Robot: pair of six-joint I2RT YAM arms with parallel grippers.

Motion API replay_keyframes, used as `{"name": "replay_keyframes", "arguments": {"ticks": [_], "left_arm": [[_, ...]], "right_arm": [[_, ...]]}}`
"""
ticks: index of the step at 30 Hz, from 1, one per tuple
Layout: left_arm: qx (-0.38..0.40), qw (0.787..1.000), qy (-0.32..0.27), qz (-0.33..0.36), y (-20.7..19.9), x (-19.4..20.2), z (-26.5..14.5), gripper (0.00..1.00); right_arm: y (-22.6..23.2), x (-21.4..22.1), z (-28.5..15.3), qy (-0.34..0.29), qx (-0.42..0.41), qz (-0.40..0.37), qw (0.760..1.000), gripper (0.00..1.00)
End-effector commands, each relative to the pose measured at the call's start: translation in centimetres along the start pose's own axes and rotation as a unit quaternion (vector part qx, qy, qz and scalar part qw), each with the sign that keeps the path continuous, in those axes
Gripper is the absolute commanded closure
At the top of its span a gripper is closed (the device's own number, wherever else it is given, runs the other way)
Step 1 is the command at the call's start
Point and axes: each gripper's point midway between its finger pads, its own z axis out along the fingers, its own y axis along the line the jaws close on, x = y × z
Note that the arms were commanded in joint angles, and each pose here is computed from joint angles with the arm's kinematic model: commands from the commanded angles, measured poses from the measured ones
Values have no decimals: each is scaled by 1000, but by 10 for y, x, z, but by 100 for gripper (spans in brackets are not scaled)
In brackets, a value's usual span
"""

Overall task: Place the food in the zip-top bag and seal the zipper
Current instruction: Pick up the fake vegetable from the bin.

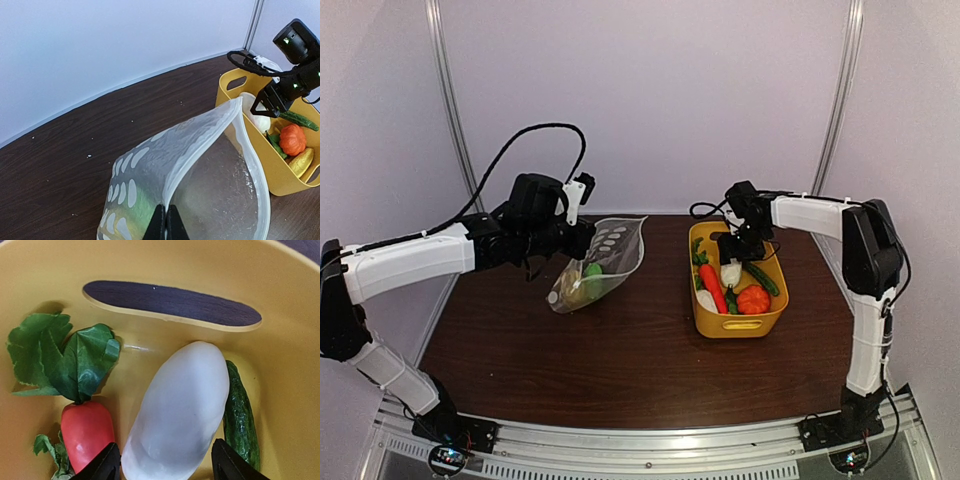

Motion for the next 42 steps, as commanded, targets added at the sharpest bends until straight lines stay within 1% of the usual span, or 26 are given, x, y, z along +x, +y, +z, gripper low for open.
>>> {"name": "replay_keyframes", "arguments": {"ticks": [1, 7, 10, 15, 17, 20, 23, 26, 31, 42], "left_arm": [[-2, 1000, -13, -2, 3, -4, 2, 100], [-2, 1000, -11, -1, 2, -3, 3, 100], [-1, 1000, -10, -1, 2, -3, 3, 100], [-5, 1000, -11, 1, 4, -3, 3, 100], [-5, 1000, -11, 1, 4, -4, 3, 100], [-5, 1000, -12, 1, 4, -4, 2, 100], [-6, 1000, -12, 2, 4, -4, 2, 100], [-6, 1000, -13, 2, 4, -5, 2, 100], [-9, 1000, -13, 3, 5, -5, 2, 100], [-7, 1000, -12, 3, 4, -5, 2, 100]], "right_arm": [[-5, -9, 5, -7, 11, 34, 999, 36], [-10, -1, 19, 5, 27, 43, 999, 37], [-17, 3, 23, 6, 43, 60, 997, 40], [-18, 1, 26, 4, 39, 72, 997, 45], [-16, 1, 28, 7, 33, 73, 997, 44], [-14, 2, 31, 12, 26, 70, 997, 37], [-12, 5, 34, 18, 20, 67, 997, 33], [-11, 6, 35, 21, 16, 65, 998, 33], [-12, -1, 25, 6, 21, 64, 998, 37], [-12, -20, -26, -52, 6, 47, 998, 42]]}}
